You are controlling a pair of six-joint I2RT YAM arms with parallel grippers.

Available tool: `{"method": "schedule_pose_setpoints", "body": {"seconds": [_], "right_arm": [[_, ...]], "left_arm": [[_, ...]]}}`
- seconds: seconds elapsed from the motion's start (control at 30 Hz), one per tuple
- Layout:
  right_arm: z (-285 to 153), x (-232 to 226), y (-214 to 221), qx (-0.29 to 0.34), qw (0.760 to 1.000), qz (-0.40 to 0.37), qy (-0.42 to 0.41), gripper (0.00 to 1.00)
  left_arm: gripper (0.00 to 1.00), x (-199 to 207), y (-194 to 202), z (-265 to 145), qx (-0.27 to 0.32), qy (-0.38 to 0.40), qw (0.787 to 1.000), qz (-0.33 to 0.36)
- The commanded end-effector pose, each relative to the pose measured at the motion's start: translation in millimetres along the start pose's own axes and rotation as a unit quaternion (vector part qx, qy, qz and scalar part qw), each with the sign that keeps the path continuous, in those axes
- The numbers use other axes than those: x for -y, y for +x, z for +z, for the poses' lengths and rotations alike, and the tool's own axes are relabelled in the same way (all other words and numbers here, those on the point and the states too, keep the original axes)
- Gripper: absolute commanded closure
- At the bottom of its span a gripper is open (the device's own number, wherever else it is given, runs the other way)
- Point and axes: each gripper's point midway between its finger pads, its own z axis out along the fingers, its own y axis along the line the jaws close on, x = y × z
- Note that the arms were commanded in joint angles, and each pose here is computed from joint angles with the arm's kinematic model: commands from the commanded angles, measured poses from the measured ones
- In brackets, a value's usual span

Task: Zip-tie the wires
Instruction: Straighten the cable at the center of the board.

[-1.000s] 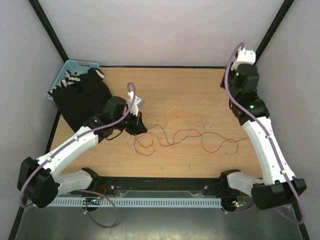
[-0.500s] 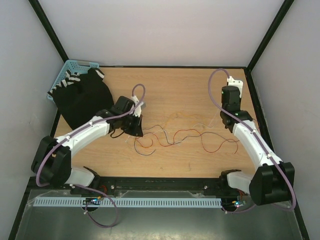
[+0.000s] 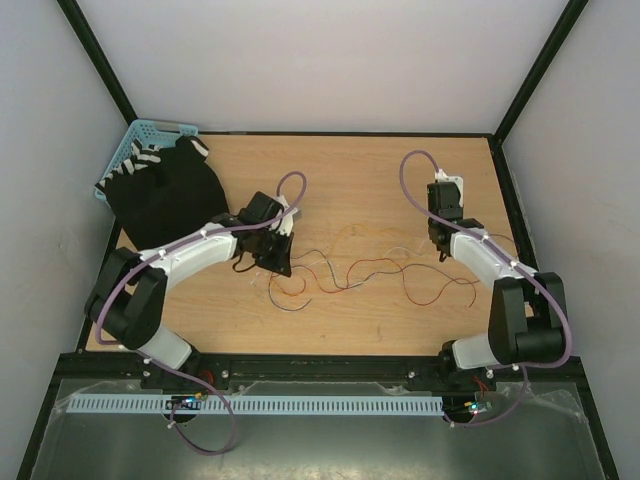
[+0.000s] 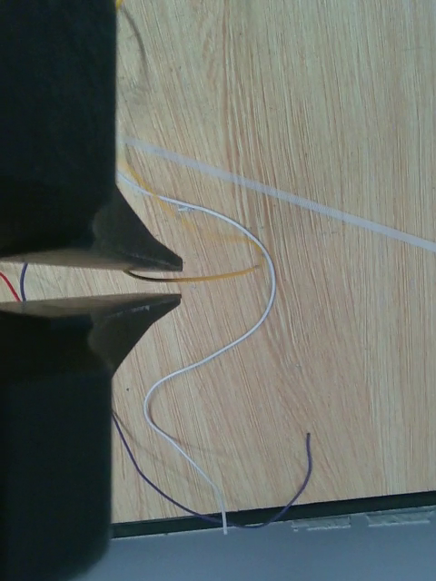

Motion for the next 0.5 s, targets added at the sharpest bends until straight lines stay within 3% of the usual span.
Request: {"method": "schedule_pose_setpoints", "body": {"seconds": [0.0,0.17,0.47], "right_arm": [[4.2,-2.9,-3.9,0.003,1.000,0.007,-0.007,0.71],[-1.9,-1.7,-11.3,0.002,1.000,0.002,-0.013,0.56],[-25.8,-24.8,-45.1,0.043,0.993,0.037,-0.100,0.45]], "left_arm": [[1.00,-1.1,-6.0,5.4,-0.004,-0.008,1.000,0.001],[1.00,-6.6,-3.3,13.2,-0.016,-0.017,1.000,-0.001],[1.00,-12.8,6.3,22.9,-0.037,-0.026,0.999,-0.003]]}}
